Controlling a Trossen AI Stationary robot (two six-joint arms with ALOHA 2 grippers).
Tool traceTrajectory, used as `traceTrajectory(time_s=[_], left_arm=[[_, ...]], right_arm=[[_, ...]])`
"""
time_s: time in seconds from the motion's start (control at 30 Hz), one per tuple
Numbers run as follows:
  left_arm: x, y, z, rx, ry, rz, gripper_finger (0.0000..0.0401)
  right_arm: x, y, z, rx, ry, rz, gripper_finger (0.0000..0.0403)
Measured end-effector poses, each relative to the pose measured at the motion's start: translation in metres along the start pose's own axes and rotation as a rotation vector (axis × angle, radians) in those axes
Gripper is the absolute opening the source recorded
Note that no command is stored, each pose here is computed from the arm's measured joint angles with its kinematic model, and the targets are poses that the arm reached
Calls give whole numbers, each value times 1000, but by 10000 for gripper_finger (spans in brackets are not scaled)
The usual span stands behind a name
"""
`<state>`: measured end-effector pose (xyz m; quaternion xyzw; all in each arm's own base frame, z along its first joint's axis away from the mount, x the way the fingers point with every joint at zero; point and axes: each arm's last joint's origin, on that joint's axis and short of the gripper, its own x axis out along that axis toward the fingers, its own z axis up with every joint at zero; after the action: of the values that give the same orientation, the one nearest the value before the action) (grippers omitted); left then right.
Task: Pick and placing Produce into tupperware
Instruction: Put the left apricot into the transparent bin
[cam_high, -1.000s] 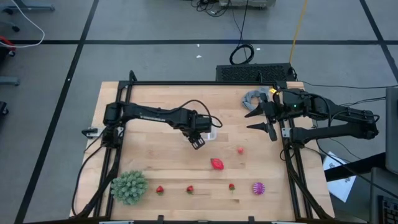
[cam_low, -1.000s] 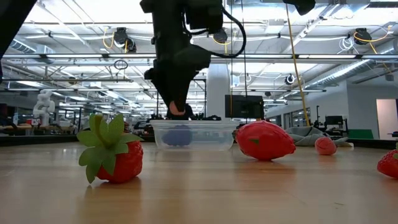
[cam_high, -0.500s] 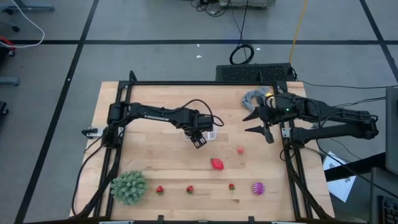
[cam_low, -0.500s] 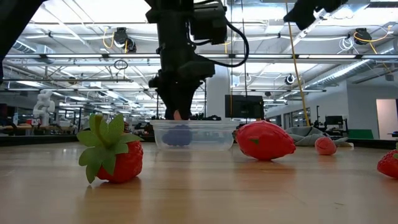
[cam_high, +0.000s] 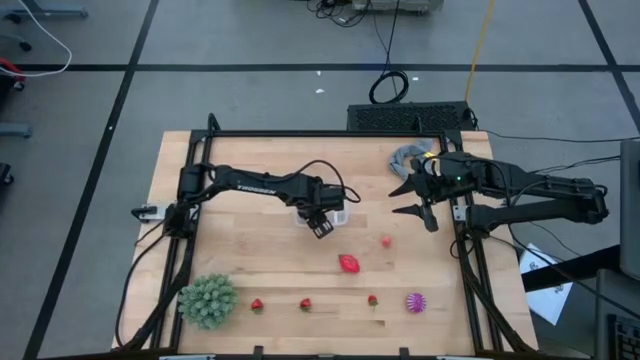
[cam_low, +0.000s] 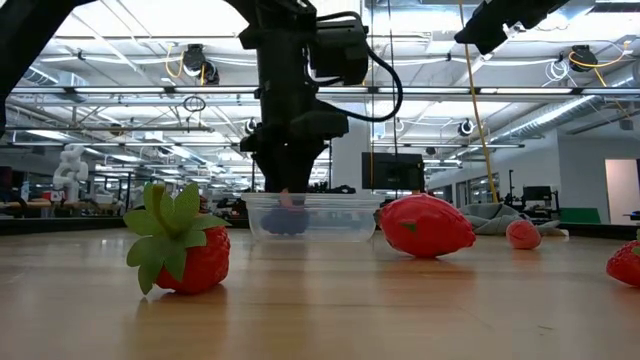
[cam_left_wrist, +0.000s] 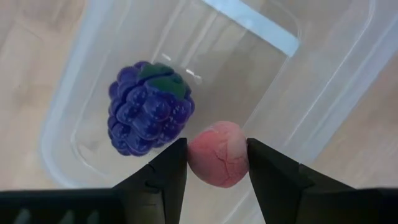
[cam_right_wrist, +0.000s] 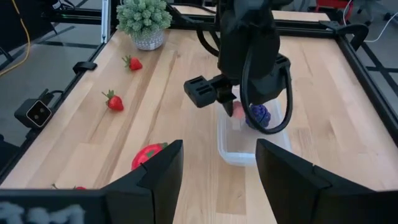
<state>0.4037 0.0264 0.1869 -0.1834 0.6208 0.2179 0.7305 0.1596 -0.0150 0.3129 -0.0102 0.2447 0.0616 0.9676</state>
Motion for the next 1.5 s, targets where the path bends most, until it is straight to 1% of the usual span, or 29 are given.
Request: traceTrajectory(time_s=[0.53,0.77,1.07,1.5], left_arm=[[15,-2,0,5,30,17,161],[15,-1,1,7,23,30,161],[16,6,5,4,21,38,161],[16,5,4,-13,28,22,161]], right_arm=[[0,0,0,3,0,0,192],[0,0,0,3,0,0,192],[0,0,0,4,0,0,192],[0,0,0,4,0,0,192]])
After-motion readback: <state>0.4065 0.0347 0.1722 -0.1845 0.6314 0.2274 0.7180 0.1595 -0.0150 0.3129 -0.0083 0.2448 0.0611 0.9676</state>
